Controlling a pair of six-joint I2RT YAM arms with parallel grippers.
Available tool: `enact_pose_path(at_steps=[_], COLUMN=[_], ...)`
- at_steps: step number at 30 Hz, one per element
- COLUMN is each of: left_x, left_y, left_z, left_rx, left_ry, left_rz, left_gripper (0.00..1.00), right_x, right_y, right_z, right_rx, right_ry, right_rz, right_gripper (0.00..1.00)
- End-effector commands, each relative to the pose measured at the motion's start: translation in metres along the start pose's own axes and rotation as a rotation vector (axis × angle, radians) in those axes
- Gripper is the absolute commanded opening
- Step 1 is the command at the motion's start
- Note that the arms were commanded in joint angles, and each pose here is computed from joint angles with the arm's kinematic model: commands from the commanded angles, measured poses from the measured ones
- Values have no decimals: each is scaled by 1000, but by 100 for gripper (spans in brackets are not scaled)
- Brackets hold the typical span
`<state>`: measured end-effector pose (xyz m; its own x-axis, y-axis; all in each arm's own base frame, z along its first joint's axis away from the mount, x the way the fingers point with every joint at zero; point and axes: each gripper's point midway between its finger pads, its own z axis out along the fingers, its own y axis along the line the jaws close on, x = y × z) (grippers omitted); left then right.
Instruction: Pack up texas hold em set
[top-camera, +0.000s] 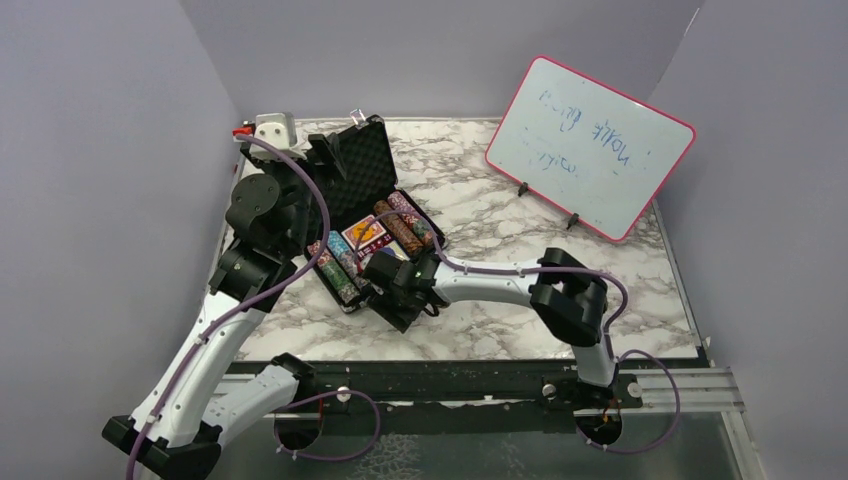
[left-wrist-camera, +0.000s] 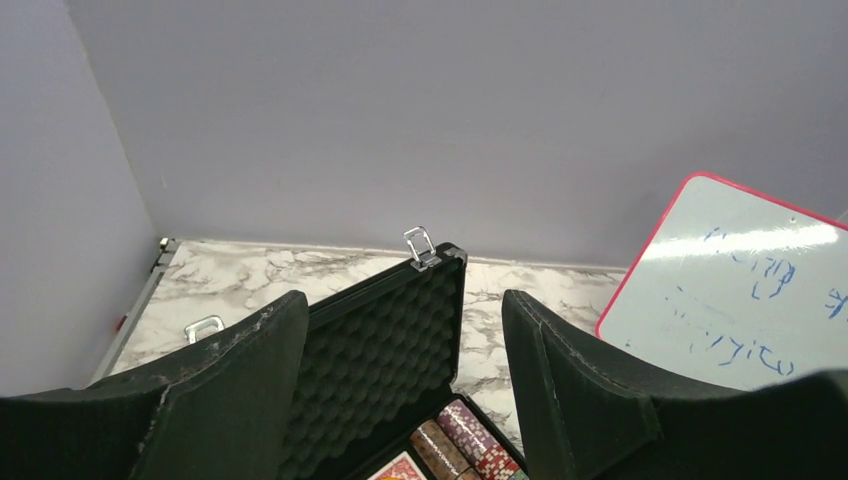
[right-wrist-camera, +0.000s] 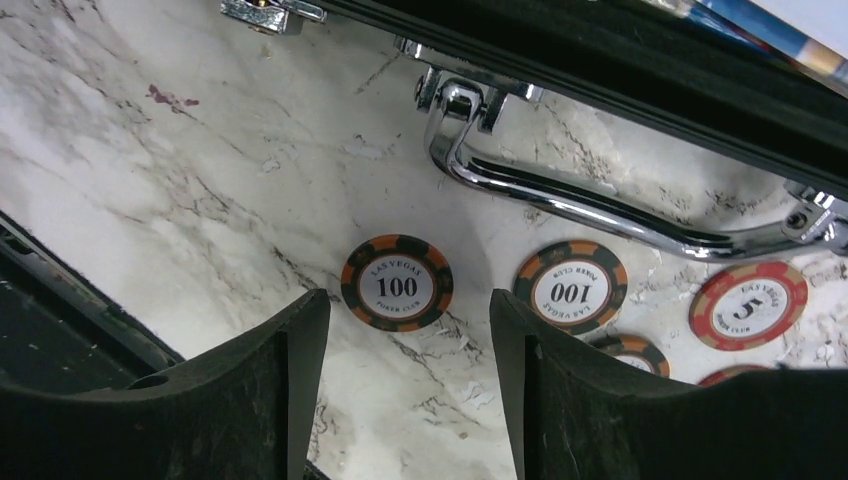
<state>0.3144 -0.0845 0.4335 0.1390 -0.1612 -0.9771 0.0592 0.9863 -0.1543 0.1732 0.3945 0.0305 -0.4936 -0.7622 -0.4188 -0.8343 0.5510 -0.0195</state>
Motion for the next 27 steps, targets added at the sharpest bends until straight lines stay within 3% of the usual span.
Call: enact_pose_path(at_steps=[1,17,27], left_x=[-22,-25,-21], left_y=[9,10,11], left_z=[-7,-7,-6], left_rx=[-34,-41,-44], left_ry=[-47,-51,-42], left_rz=[-13,5,12], left_gripper=[74,74,74], right_x=[-5,19,39], right_y=[7,4,-3], right_z=[6,23,16], right_rx=[-34,-4,36], right_ry=[13,153,249], right_rz=[-50,-56,-54], right_gripper=[63,49,48])
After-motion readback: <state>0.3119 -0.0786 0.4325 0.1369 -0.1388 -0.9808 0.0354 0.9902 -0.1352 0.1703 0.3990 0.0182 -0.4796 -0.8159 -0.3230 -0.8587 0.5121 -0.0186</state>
